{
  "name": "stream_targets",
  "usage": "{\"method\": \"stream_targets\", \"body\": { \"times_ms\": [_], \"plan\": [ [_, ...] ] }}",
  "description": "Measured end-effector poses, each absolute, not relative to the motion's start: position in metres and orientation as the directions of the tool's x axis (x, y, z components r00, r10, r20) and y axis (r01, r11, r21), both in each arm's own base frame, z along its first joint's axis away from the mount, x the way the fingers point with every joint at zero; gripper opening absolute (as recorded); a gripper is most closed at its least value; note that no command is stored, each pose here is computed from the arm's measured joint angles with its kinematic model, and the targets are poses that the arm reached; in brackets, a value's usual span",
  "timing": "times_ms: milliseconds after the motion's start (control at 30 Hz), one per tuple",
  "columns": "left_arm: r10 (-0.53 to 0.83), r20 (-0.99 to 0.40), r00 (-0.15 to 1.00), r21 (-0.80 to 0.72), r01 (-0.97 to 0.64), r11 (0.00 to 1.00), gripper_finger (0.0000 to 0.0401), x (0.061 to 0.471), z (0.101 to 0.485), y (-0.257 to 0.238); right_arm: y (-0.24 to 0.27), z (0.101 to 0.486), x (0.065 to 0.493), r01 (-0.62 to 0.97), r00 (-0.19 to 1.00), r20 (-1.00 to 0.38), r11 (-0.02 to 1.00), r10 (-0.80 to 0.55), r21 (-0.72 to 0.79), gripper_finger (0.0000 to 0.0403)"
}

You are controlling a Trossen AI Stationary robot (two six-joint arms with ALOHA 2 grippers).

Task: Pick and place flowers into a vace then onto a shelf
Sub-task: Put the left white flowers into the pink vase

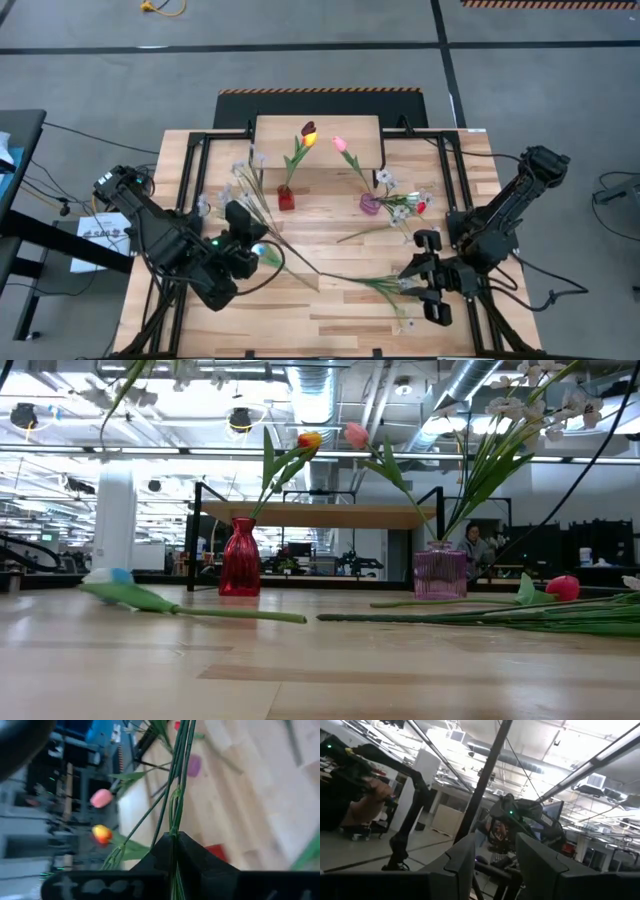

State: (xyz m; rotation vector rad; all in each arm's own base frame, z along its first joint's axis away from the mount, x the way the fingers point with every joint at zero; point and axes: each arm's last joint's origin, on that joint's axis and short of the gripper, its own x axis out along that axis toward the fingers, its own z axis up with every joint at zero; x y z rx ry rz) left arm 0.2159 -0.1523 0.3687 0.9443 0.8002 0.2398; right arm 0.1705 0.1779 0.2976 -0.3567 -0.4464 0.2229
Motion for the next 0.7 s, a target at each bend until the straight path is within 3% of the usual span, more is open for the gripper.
{"method": "stream_targets", "body": {
  "times_ms": [433, 700],
  "plan": [
    [0.630, -0.335, 0.701, 0.938, 0.313, 0.151, 0.0000, 0.216, 0.373, -0.149, 0.164, 0.314, 0.189, -0.075, 0.910, 0.386, 0.975, 0.153, -0.210, 0.0139],
    [0.640, -0.295, 0.710, 0.929, 0.370, 0.017, 0.0000, 0.219, 0.375, -0.150, 0.166, 0.351, 0.205, -0.077, 0.943, 0.310, 0.984, 0.124, -0.159, 0.0147]
  ]
}}
